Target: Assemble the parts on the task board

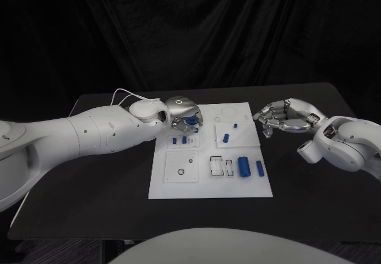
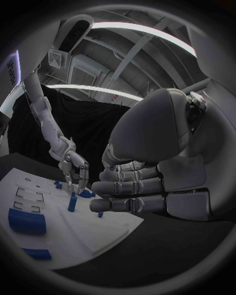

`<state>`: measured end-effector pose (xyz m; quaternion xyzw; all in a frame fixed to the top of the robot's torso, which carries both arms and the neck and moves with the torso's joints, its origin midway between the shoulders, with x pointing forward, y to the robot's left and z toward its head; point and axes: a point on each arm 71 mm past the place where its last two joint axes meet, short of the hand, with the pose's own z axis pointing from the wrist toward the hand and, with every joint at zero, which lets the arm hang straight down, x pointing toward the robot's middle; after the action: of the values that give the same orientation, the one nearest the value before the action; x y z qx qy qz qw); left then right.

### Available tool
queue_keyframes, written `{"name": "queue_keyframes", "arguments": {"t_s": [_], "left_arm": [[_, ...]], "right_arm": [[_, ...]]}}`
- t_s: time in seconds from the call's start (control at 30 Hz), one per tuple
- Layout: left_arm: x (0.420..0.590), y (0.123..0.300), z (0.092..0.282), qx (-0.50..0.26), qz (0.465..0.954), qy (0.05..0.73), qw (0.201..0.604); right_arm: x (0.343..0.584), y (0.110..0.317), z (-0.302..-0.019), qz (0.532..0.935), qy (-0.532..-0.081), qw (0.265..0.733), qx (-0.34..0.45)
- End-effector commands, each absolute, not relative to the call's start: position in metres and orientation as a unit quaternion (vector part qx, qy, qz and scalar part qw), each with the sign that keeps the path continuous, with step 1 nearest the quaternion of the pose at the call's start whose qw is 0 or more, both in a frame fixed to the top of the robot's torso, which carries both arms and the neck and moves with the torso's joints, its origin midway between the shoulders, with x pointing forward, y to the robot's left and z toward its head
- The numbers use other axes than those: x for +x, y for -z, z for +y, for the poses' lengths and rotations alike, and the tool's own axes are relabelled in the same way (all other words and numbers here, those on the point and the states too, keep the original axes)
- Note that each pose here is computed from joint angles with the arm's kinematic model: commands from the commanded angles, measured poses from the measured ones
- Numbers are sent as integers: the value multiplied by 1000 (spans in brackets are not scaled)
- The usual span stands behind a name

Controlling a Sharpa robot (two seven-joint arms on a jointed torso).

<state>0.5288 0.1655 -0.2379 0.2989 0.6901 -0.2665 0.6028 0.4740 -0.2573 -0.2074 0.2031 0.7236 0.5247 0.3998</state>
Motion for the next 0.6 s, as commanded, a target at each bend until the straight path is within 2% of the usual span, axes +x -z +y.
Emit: {"name": "queue_keyframes", "arguments": {"t_s": [0.03,0.6], "left_arm": [[528,242,163,304,697,269,591],[528,252,162,303,712,265,576]], "right_arm": [[473,210,-258,730,-521,393,204],[472,213,-260,734,-517,388,208]]}}
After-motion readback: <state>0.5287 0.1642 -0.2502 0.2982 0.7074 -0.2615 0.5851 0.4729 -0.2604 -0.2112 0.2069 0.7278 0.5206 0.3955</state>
